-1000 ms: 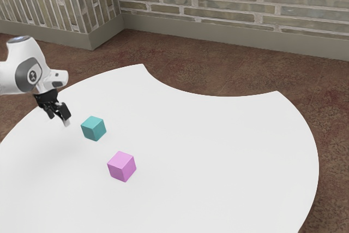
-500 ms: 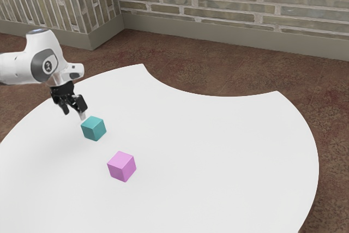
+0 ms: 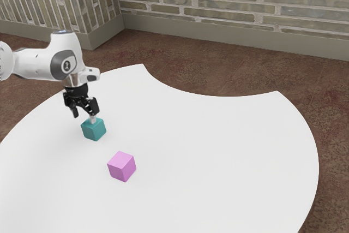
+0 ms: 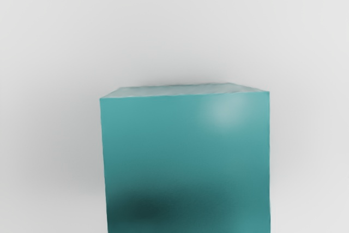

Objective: Pick up the blue block with one arm, and put the blue block on the pink block with one arm

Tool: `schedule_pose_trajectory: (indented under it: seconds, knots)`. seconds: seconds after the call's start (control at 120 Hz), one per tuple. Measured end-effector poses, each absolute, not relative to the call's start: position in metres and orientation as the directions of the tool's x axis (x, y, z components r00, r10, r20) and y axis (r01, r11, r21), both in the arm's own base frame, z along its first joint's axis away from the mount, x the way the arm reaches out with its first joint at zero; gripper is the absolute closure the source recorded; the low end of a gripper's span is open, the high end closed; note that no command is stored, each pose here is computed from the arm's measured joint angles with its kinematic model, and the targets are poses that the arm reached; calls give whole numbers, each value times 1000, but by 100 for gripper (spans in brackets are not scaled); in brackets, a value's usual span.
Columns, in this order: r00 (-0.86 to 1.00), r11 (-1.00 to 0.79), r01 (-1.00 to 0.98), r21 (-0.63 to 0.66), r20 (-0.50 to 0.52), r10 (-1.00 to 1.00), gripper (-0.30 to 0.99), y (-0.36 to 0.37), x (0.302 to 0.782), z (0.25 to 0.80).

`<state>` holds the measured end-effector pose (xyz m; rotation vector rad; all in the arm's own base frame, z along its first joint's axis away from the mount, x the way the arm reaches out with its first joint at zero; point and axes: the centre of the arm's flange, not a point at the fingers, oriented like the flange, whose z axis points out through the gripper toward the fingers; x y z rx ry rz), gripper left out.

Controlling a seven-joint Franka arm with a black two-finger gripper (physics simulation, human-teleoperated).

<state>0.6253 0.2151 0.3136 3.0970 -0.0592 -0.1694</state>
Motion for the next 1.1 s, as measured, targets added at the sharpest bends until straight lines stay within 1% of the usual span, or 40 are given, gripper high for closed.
schedule_pose_trajectory:
  seconds: [0.167,0.433,0.608,0.883,1.1]
  knots:
    - [992,-999,-22,46,-126,-28,0,221,630,301]
    - [991,-998,-57,26,-119,-59,0,210,644,304]
    - [992,-998,-48,27,-117,-51,0,210,637,298]
    - [994,-998,-49,27,-93,-51,0,207,642,286]
    - [995,-998,-47,33,-87,-50,0,205,638,270]
